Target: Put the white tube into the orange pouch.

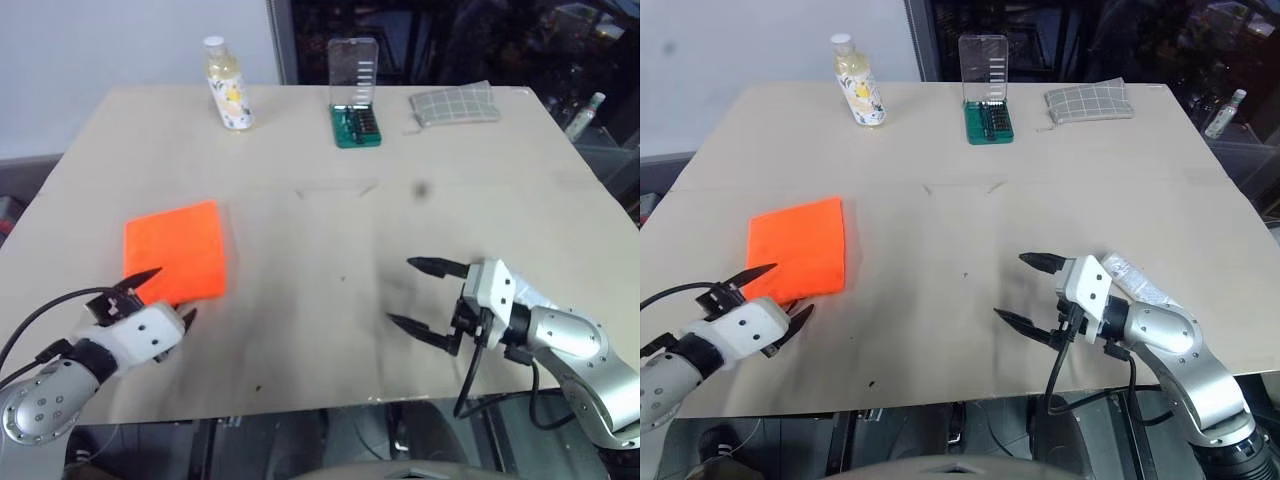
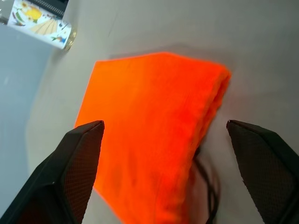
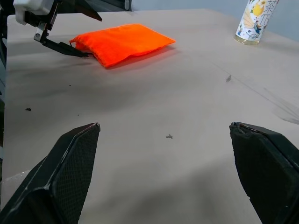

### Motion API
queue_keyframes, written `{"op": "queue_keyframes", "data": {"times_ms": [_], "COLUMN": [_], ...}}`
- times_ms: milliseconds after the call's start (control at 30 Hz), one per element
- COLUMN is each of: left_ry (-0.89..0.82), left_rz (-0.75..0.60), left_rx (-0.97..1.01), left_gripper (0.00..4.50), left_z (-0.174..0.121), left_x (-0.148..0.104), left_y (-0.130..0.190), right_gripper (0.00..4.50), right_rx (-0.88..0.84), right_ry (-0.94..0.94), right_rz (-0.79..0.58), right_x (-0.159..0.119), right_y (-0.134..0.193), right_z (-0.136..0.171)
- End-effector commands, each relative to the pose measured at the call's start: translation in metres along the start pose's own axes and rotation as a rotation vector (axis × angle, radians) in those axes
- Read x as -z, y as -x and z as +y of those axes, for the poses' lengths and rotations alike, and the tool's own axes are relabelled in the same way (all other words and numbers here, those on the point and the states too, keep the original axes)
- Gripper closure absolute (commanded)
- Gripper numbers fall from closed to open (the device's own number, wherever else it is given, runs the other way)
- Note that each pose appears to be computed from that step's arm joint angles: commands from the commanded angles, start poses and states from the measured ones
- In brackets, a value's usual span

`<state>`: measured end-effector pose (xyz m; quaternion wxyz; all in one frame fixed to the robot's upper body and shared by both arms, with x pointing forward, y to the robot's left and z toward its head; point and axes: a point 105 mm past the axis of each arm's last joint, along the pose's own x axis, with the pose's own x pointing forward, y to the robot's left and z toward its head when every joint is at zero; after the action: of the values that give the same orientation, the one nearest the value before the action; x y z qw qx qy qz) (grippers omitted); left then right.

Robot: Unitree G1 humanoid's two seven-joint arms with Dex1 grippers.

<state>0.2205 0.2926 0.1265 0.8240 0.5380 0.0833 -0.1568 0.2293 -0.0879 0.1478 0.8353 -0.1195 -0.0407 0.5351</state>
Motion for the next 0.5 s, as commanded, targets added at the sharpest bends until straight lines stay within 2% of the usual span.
{"op": "queue_keyframes", "data": {"times_ms": [33,500], "left_ry": [-0.064,-0.118], "left_rz": [0.023,0.084], "left_rx": [-0.033,-0.063], "left_gripper": [0.04,0.04], "left_z": [0.008,0.011], "left_x": [0.001,0.013], "left_y": [0.000,-0.007], "right_gripper": [0.00,0.00], "right_rx": [-0.001,-0.059], "right_ry": [0.039,0.062], "right_rz": [-0.036,-0.113], "right_x": [-0.012,-0.027], "right_y": [0.002,0.003], "right_z": [0.001,0.009]}}
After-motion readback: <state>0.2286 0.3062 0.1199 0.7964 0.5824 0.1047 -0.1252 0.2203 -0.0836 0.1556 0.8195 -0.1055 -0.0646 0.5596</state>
